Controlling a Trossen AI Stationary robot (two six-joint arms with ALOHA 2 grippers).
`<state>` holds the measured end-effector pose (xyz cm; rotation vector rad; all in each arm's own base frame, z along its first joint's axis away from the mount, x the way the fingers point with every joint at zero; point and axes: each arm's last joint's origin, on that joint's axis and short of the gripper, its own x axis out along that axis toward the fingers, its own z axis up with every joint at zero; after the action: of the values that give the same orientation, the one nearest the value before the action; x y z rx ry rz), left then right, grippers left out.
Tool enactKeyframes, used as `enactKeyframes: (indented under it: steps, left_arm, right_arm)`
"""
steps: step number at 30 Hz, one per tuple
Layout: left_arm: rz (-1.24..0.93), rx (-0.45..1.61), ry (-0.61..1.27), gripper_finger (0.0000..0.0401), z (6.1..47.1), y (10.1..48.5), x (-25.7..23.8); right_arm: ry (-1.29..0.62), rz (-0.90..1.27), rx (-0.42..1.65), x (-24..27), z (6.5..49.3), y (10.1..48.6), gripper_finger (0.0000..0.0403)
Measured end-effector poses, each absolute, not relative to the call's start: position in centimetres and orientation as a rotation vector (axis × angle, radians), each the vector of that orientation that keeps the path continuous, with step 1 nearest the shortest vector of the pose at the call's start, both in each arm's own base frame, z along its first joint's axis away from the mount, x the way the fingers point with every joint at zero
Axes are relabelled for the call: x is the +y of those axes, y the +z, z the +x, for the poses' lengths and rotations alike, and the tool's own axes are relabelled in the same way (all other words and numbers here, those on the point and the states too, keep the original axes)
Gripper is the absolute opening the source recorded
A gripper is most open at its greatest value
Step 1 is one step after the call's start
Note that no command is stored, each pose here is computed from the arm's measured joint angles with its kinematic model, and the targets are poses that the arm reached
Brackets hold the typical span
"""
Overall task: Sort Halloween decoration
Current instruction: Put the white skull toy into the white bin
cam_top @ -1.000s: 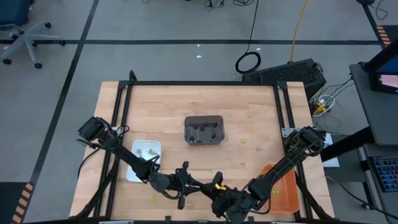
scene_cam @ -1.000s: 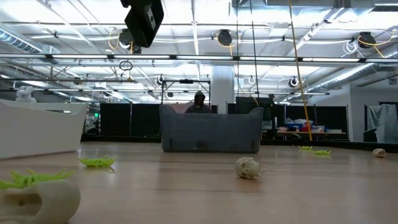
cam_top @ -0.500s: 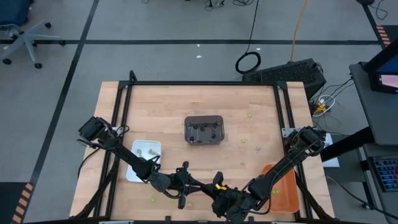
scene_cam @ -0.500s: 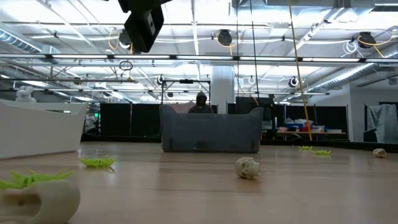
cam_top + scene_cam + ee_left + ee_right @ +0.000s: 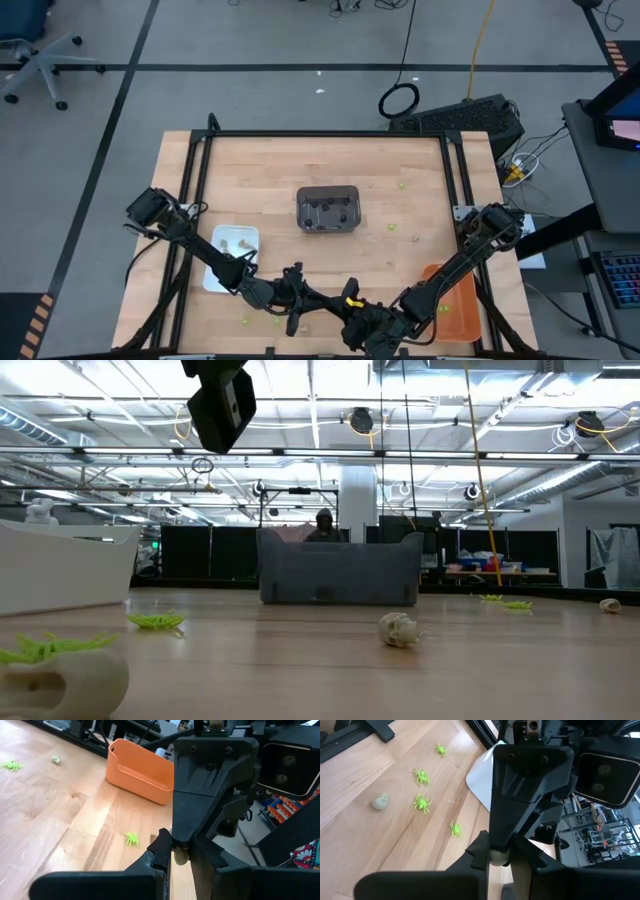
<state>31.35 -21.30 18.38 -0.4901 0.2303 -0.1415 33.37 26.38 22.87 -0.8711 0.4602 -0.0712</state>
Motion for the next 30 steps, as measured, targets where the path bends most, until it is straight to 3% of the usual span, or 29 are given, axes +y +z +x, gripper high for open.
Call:
enactKeyframes:
  steps: [10, 13, 19, 22, 30]
  left_arm:
    - [-0.506, 0.209, -0.163, 0.0095, 31.38, 18.67, -21.38]
    - [-0.507, 0.201, -0.175, 0.0083, 31.37, 18.77, -21.44]
    - [-0.458, 0.197, -0.187, 0.0018, 31.37, 18.77, -21.46]
    - [-0.455, 0.194, -0.187, 0.0011, 31.37, 18.80, -21.46]
    - [-0.439, 0.189, -0.190, 0.0017, 31.39, 18.84, -21.44]
  right_arm:
    - [-0.063, -0.920, 0.435, 26.53, 33.52, 23.17, 0.0030]
    - [-0.063, -0.918, 0.429, 26.55, 33.54, 23.22, 0.0030]
    - [-0.075, -0.924, 0.430, 26.55, 33.51, 23.25, 0.0033]
    - [-0.084, -0.926, 0.431, 26.54, 33.49, 23.26, 0.0040]
    - [-0.101, -0.878, 0.423, 26.68, 33.37, 23.29, 0.0121]
